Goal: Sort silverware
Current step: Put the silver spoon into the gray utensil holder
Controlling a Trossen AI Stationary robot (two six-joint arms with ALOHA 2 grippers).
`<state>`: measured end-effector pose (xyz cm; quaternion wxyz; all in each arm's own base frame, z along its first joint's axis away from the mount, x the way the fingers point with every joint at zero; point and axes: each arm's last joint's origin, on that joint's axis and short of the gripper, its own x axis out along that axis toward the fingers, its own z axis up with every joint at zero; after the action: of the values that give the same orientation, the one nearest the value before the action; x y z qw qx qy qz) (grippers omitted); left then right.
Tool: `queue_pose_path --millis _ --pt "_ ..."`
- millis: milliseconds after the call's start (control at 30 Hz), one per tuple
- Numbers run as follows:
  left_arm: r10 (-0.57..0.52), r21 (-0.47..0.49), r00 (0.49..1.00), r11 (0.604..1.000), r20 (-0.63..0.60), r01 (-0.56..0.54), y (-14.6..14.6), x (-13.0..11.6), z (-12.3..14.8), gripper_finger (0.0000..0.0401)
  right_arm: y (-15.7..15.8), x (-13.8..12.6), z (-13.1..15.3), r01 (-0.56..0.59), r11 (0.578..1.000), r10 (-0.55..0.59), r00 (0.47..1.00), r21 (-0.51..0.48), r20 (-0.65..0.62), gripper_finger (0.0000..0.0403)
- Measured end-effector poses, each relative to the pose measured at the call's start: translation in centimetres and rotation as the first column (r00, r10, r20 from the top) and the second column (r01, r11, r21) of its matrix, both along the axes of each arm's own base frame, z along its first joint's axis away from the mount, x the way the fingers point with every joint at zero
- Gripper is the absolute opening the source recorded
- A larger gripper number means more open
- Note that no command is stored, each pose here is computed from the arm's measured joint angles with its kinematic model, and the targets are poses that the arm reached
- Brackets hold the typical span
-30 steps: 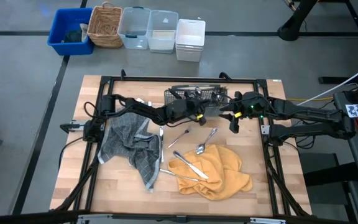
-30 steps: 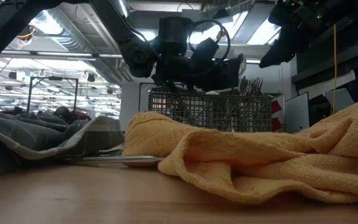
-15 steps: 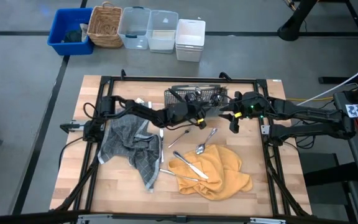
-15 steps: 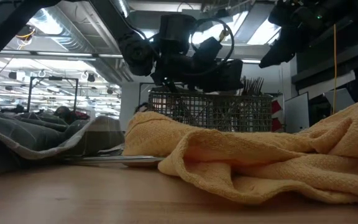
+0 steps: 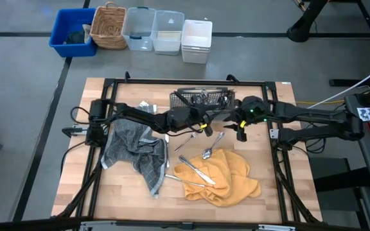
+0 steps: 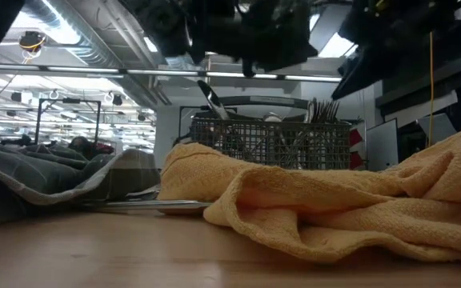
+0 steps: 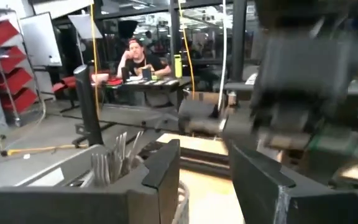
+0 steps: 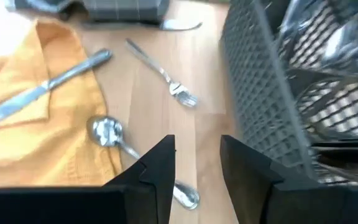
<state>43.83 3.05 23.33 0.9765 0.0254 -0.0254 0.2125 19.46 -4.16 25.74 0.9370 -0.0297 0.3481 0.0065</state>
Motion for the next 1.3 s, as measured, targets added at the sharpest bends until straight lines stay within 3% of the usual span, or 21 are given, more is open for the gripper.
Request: queue_pose_path --millis 233,433,667,900,1300 --pt "-0.029 -0.033 0.988 0.999 -0.149 0.024 -1.3 -2.2 3.1 0.0127 -0.2 2.1 -2.6 -0.14 0.99 0.142 0.985 0.025 -0.102 0.0128" --pt "-0.05 -0.155 0.949 0.988 -0.311 0.001 -2.0 -5.1 4.9 0.0127 -0.1 4.0 -4.7 -0.233 0.971 0.239 0.961 0.056 -0.139 0.0128" --pt "-0.063 -0.279 0.885 0.957 -0.462 -0.078 -2.5 -9.2 6.7 0.0127 2.5 6.5 -6.9 -0.386 0.922 0.38 0.913 -0.012 -0.146 0.0128" --pt "-0.088 -0.288 0.822 0.953 -0.563 -0.095 -3.4 -12.8 8.2 0.0127 4.2 7.7 -9.4 -0.419 0.899 0.378 0.889 -0.125 -0.259 0.0128" --pt "-0.127 -0.286 0.779 0.956 -0.615 -0.071 -4.8 -14.9 8.9 0.0127 4.2 8.4 -12.7 -0.428 0.901 0.375 0.851 -0.07 -0.367 0.0128"
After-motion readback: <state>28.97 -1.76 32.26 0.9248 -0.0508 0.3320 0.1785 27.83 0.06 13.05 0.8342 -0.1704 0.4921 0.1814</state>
